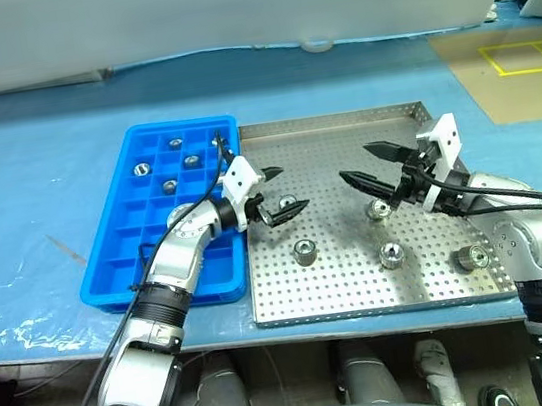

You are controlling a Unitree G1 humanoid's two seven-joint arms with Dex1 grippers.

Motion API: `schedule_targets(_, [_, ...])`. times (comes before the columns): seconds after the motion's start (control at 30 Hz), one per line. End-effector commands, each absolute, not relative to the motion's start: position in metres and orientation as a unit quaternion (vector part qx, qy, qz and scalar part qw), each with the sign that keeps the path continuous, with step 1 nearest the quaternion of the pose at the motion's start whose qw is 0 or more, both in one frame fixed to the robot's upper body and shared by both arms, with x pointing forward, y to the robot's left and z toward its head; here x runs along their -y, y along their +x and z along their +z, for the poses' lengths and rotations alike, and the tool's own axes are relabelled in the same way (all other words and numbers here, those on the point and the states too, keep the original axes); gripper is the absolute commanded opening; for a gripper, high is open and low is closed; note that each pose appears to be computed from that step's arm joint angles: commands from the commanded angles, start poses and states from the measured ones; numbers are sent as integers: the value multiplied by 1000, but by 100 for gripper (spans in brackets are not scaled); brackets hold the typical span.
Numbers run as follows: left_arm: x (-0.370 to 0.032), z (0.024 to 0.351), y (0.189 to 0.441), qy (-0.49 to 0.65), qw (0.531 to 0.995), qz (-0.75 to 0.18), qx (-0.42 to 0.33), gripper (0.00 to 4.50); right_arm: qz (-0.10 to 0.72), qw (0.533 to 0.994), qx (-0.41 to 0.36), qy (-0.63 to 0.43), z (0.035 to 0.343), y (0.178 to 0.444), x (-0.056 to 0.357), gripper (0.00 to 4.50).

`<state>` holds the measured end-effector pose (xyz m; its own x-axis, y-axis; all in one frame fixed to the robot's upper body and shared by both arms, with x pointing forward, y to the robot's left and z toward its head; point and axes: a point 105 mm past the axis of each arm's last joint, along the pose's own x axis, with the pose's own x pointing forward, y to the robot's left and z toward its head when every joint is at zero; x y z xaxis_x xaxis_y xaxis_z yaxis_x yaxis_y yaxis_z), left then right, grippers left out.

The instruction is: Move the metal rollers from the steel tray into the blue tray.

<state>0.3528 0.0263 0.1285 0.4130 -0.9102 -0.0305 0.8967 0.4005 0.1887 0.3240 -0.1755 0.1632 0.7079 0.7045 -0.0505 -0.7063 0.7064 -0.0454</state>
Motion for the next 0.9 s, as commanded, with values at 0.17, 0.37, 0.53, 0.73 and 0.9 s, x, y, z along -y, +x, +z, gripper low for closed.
schedule_targets(0.17, [-23,143,350,97,830,-545,68,448,393,919,6,-43,172,324,170,450])
schedule_targets(0.37, [-22,143,351,100,829,-545,69,448,390,920,10,-41,175,324,170,450])
schedule_targets(0.53, [-21,140,350,105,828,-546,66,448,386,922,11,-42,174,324,171,450])
schedule_targets(0.73, [-21,140,352,105,829,-545,62,448,387,921,8,-45,173,325,170,450])
schedule_targets(0.9, [-22,137,353,108,830,-544,55,448,387,921,4,-47,171,325,170,450])
